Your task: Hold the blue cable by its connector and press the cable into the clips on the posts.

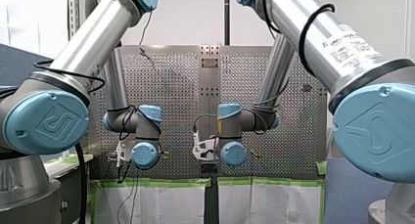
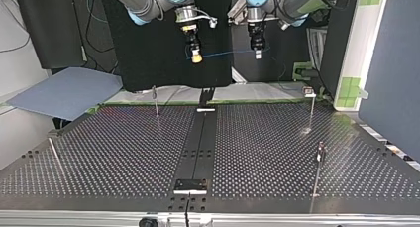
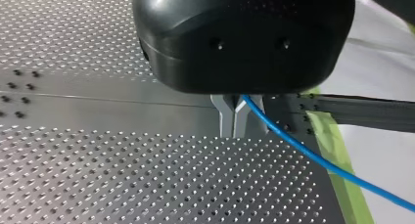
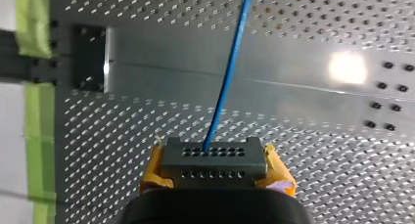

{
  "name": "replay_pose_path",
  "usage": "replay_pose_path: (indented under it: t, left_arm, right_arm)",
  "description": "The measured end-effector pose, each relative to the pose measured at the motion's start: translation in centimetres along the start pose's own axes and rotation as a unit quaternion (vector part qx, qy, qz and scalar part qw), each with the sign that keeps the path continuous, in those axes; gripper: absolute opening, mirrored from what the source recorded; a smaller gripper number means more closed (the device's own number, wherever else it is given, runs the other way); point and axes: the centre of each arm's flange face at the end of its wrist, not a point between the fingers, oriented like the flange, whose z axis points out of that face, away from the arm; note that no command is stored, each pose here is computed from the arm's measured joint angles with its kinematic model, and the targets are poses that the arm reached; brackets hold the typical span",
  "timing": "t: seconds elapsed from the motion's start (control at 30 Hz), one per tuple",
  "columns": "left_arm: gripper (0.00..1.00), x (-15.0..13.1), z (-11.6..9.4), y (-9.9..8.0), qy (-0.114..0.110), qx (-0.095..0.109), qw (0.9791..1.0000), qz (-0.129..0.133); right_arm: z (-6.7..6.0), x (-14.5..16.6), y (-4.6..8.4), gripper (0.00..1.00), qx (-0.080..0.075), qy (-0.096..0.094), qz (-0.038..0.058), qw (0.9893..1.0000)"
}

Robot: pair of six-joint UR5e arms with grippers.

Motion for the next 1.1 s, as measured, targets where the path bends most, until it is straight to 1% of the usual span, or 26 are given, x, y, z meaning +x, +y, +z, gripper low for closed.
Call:
replay_pose_path:
  t: [0.1,0.17,0.23,0.33,0.43,0.53,0.7,0.8,0.9,0.97,1.03,1.1]
  left_arm:
    - [0.00,-0.3,-1.1,0.3,0.002,-0.002,1.0000,-0.008]
    - [0.00,-0.5,-1.9,0.7,0.007,-0.007,0.9999,-0.012]
    - [0.00,-0.8,-2.3,1.2,0.010,-0.017,0.9997,-0.017]
    - [0.00,-1.5,-2.5,1.8,0.012,-0.030,0.9993,-0.021]
    - [0.00,-2.3,-2.6,2.1,0.012,-0.039,0.9989,-0.023]
    - [0.00,-3.2,-2.6,2.3,0.012,-0.042,0.9988,-0.024]
    - [0.00,-4.8,-2.1,2.3,0.006,-0.048,0.9985,-0.028]
    - [0.00,-6.0,-1.5,2.2,-0.002,-0.055,0.9979,-0.034]
    - [0.00,-7.6,-0.7,2.0,-0.014,-0.065,0.9969,-0.042]
    - [0.00,-8.8,-0.2,1.9,-0.024,-0.073,0.9958,-0.050]
    - [0.00,-10.1,0.3,1.7,-0.035,-0.082,0.9944,-0.058]
    - [0.00,-11.2,0.7,1.7,-0.043,-0.090,0.9929,-0.064]
  right_arm:
    - [0.0,1.3,-0.2,0.00,-0.007,0.003,0.0127,0.9999]
    - [0.0,2.2,-0.1,0.00,-0.015,0.004,0.0212,0.9996]
    - [0.0,3.2,0.0,0.00,-0.020,0.005,0.0296,0.9993]
    - [0.3,4.8,0.1,0.00,-0.016,0.010,0.0439,0.9989]
    - [0.8,6.7,0.0,0.00,-0.007,0.019,0.0516,0.9985]
    - [1.4,8.7,-0.1,0.00,0.003,0.029,0.0556,0.9980]
    - [1.8,11.7,-0.1,0.00,0.017,0.040,0.0598,0.9973]
    - [2.0,13.6,0.0,0.00,0.025,0.050,0.0625,0.9965]
    - [2.3,15.6,0.2,0.00,0.030,0.062,0.0646,0.9956]
    - [2.4,17.0,0.4,0.00,0.033,0.069,0.0650,0.9949]
    - [2.6,18.4,0.6,0.00,0.034,0.076,0.0651,0.9944]
    - [2.7,19.3,0.8,0.00,0.034,0.080,0.0650,0.9941]
